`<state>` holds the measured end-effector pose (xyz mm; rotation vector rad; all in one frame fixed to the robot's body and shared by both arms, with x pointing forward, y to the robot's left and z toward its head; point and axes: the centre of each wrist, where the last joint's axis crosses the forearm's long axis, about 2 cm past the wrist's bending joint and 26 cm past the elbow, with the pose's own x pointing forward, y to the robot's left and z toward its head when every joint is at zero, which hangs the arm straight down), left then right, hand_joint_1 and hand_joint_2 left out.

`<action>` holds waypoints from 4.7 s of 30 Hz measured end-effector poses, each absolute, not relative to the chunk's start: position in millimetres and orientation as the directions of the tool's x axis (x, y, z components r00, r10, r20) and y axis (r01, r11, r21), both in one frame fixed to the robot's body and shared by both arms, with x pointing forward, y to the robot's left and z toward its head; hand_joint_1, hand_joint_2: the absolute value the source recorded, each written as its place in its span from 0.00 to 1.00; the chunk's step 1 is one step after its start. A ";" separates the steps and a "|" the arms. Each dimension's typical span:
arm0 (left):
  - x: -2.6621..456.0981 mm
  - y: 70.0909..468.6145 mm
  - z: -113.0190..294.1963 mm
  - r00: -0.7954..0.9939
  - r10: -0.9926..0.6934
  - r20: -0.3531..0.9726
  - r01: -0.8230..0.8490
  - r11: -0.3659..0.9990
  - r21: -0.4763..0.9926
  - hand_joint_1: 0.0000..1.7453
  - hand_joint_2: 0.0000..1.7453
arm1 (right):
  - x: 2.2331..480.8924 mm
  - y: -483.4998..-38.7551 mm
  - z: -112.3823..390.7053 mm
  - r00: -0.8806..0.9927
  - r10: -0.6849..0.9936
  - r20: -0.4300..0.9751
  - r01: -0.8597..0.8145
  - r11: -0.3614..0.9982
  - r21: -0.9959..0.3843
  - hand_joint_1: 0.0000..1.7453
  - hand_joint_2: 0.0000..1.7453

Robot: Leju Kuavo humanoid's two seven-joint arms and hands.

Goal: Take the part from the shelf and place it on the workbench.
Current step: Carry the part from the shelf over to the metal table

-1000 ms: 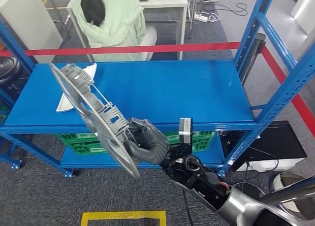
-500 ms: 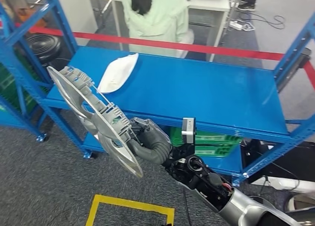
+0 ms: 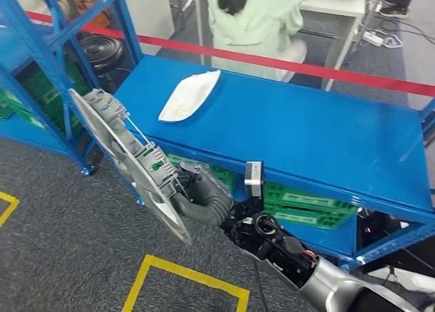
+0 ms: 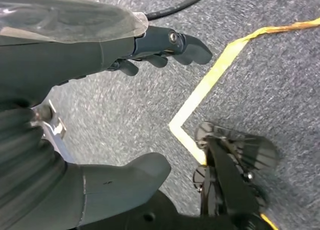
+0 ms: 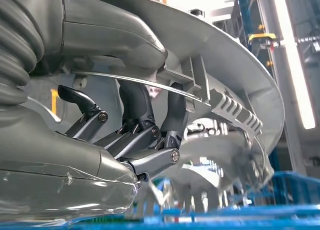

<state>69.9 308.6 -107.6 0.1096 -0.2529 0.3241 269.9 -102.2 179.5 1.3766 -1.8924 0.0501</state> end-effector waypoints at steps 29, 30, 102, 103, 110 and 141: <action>69.2 314.5 -107.5 0.909 0.315 0.273 -0.349 0.934 0.083 0.00 1.00 | 271.8 -96.4 180.6 -0.088 -0.803 0.589 -0.830 0.386 0.402 1.00 1.00; 70.0 314.5 -107.3 0.908 0.315 0.274 -0.349 0.934 0.083 0.00 1.00 | 271.7 -96.2 180.5 -0.088 -0.804 0.588 -0.830 0.385 0.403 1.00 1.00; 69.7 324.1 -106.8 0.877 0.393 0.276 -0.439 0.889 0.131 0.00 1.00 | 273.3 -85.2 163.1 -0.026 -0.789 0.614 -0.830 0.360 0.426 1.00 1.00; 69.3 323.7 -106.9 0.878 0.392 0.275 -0.439 0.889 0.131 0.00 1.00 | 273.3 -85.2 163.0 -0.026 -0.789 0.614 -0.829 0.360 0.427 1.00 1.00; 69.9 322.4 -106.9 0.879 0.389 0.275 -0.435 0.891 0.129 0.00 1.00 | 269.7 -86.4 157.9 -0.022 -0.788 0.615 -0.820 0.367 0.440 1.00 1.00; 71.1 318.7 -106.8 0.869 0.414 0.273 -0.458 0.880 0.125 0.00 1.00 | 271.0 -83.5 161.4 -0.009 -0.791 0.611 -0.818 0.357 0.451 1.00 1.00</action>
